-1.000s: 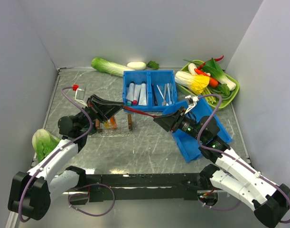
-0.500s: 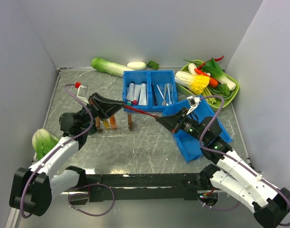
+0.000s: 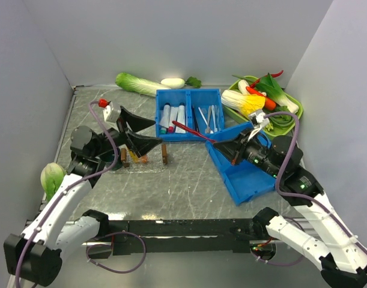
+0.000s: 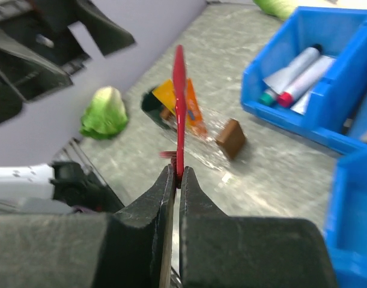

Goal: Prepare toiletry sets of a toothbrush and toothpaste on the tray

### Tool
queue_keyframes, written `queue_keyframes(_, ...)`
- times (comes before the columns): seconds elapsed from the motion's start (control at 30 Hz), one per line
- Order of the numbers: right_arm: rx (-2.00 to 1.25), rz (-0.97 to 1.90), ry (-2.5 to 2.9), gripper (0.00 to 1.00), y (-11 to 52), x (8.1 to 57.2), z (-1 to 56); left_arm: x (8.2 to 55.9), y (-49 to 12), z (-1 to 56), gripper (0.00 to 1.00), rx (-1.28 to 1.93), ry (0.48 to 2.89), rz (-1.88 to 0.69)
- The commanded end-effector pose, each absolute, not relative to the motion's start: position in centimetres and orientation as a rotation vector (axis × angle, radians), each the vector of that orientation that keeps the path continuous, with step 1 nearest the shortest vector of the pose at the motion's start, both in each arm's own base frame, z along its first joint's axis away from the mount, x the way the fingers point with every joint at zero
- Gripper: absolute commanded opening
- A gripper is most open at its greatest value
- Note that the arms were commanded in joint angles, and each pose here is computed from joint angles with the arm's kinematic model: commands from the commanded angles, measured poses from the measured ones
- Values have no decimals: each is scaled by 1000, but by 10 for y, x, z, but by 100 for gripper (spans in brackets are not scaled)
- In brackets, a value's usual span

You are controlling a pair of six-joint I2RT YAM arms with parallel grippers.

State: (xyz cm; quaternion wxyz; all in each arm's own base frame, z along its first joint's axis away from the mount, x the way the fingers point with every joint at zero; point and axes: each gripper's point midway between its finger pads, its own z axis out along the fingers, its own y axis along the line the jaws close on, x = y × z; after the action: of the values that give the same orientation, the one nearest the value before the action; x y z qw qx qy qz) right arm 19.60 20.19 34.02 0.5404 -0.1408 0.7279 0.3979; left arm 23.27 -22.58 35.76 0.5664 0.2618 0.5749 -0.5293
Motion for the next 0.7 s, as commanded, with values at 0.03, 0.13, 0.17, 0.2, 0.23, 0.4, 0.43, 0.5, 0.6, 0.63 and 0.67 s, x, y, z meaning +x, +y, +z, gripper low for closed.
queue_keyframes(0.03,-470,805,1876,0,184,181,321,232,-227,357,99,749,1333,-1027)
queue_keyframes(0.13,-535,840,1900,0,189,172,320,223,-238,352,99,817,1321,-1025)
queue_keyframes(0.17,-565,870,1910,0,192,167,318,216,-242,352,99,852,1309,-1050)
queue_keyframes(0.2,-588,873,1930,0,195,166,315,211,-250,348,99,887,1312,-1073)
queue_keyframes(0.23,-603,881,1948,0,196,165,311,206,-253,349,99,910,1308,-1087)
queue_keyframes(0.4,-714,963,2061,0,207,150,288,180,-285,323,99,1080,1350,-1223)
queue_keyframes(0.43,-727,978,2068,0,209,148,286,175,-289,318,99,1108,1368,-1255)
queue_keyframes(0.5,-777,1028,2082,0,214,142,284,161,-302,302,97,1185,1405,-1342)
queue_keyframes(0.6,-815,1075,2085,0,220,138,284,146,-316,280,90,1273,1491,-1443)
queue_keyframes(0.63,-838,1109,2079,0,223,134,286,143,-319,280,88,1294,1499,-1463)
queue_keyframes(0.67,-851,1125,2079,0,226,133,286,137,-324,270,83,1322,1534,-1497)
